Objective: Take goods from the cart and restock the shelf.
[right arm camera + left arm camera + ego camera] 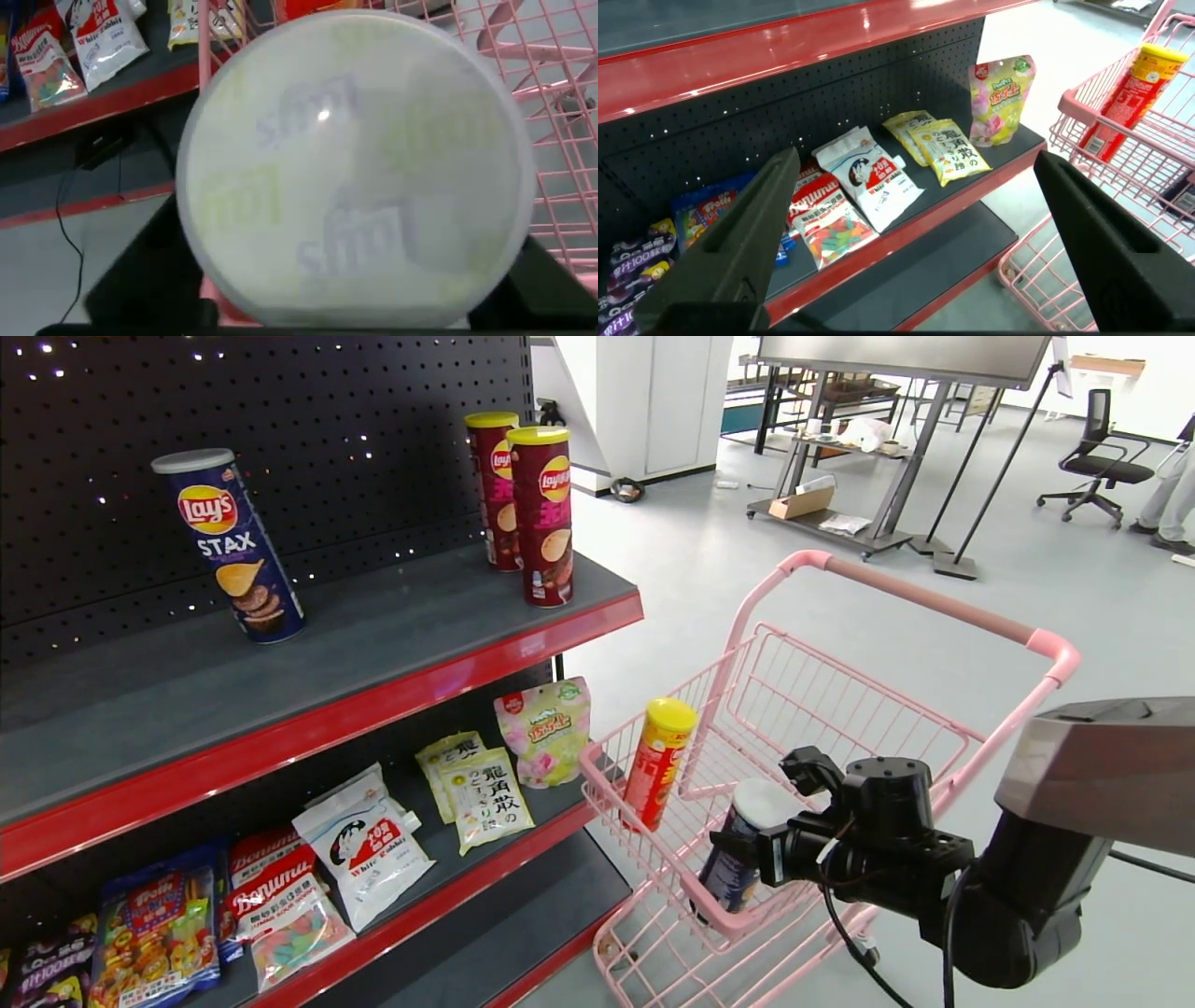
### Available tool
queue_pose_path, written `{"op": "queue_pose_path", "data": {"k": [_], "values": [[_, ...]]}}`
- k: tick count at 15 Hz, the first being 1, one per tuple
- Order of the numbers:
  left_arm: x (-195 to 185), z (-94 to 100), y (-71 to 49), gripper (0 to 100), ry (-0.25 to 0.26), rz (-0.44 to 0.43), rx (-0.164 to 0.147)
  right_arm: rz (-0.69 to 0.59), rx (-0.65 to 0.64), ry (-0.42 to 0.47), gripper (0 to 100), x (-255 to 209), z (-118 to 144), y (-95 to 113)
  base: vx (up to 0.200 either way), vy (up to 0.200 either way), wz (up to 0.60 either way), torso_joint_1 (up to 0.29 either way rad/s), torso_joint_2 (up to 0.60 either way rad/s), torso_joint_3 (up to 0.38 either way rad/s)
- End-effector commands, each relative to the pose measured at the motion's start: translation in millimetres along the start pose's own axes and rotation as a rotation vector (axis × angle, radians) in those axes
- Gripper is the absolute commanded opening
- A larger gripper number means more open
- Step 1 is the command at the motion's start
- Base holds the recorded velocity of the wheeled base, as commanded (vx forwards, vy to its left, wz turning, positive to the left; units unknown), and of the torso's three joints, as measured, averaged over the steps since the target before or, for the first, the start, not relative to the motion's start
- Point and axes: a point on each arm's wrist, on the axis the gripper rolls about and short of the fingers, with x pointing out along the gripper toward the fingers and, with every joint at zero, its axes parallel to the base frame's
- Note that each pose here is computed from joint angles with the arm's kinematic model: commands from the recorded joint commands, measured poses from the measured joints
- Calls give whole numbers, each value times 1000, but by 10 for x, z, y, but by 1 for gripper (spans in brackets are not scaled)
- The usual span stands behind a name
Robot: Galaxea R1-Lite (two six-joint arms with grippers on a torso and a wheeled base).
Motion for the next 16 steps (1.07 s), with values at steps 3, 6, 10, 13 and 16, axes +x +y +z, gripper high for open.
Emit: {"op": "queue_pose_path", "data": {"k": [3, 6, 10, 13, 16], "values": [[1, 0, 0, 100, 1, 0, 0, 6, 1, 16, 0, 32, -42, 13, 0, 0, 0, 0, 0, 0], [1, 0, 0, 100, 1, 2, 0, -36, -28, -103, 0, -90, 168, 132, 0, 0, 0, 0, 0, 0], [1, 0, 0, 100, 1, 0, 0, -62, -71, -268, 0, -575, 635, 275, 0, 0, 0, 0, 0, 0], [1, 0, 0, 100, 1, 2, 0, -80, -111, -349, 0, -1078, 1125, 429, 0, 0, 0, 0, 0, 0], [1, 0, -1, 100, 1, 0, 0, -145, -142, -363, 0, -1643, 1593, 569, 0, 0, 0, 0, 0, 0]]}}
